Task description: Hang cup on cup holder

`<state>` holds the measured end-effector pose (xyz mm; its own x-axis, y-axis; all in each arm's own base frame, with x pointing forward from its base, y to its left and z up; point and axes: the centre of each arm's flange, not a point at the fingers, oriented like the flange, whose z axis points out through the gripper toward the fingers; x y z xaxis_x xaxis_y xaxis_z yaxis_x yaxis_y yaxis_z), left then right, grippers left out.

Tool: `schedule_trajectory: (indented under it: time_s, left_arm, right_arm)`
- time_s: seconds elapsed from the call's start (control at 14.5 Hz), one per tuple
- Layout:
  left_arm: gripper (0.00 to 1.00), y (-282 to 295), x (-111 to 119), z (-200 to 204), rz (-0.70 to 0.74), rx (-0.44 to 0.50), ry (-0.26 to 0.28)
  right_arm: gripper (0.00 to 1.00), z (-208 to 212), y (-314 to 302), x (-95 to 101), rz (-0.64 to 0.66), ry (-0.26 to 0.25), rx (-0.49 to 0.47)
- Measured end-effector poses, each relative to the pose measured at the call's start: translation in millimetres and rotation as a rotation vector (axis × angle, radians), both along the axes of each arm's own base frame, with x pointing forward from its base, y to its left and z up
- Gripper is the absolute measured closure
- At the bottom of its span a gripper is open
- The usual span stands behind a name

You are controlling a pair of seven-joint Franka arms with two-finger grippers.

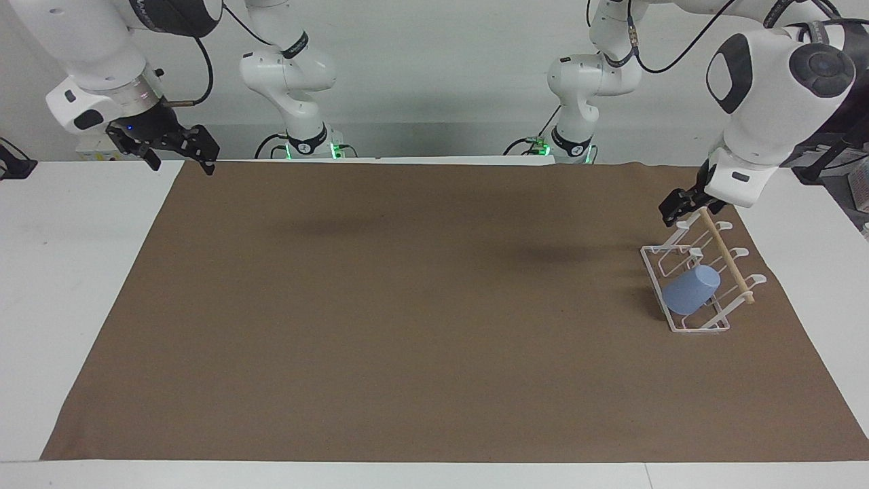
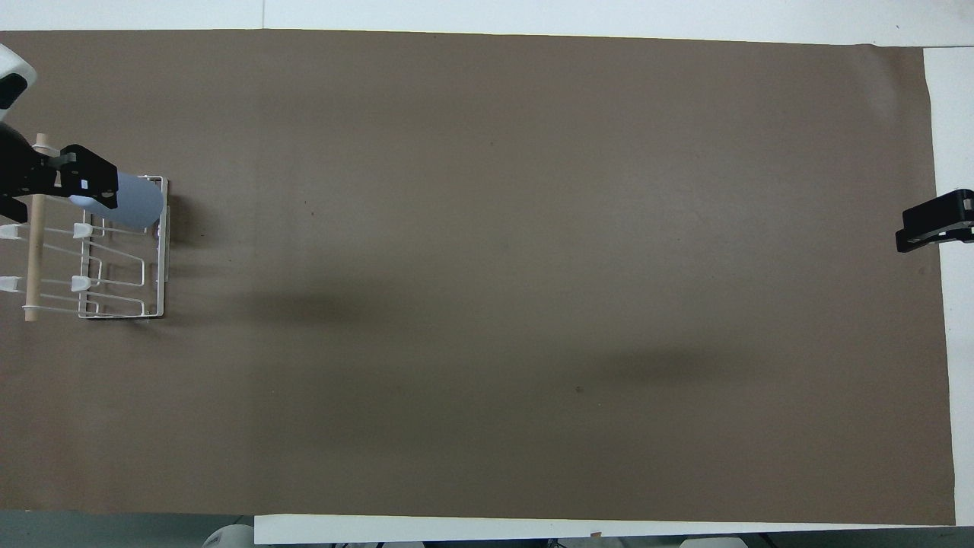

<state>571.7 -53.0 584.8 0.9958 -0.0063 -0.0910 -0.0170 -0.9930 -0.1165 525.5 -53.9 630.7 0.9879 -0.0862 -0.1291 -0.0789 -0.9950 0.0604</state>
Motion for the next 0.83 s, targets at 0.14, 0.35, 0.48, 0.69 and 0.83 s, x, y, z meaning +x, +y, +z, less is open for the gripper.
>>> schedule_trajectory:
  time_s: [0.14,0.35,0.48,0.69,0.83]
  left_arm:
    - [0.00,8,2,12,-0.074,-0.016,-0.012]
    - [0.00,7,5,19,-0.082,-0.072,-0.044]
    - [0.00,14,8,24,-0.058,-0.122,-0.071]
    - [0.00,23,8,26,-0.038,-0.148,-0.084]
    - [0.00,21,8,27,-0.035,-0.148,-0.085]
  right_arm:
    - [0.00,0,0,0.0,0.000,0.000,0.000]
    - [0.00,0,0,0.0,0.000,0.000,0.000]
    - [0.00,0,0,0.0,0.000,0.000,0.000]
    - [0.00,0,-1,-0.1,-0.002,0.000,0.000]
    - [0.00,0,-1,-0.1,-0.002,0.000,0.000]
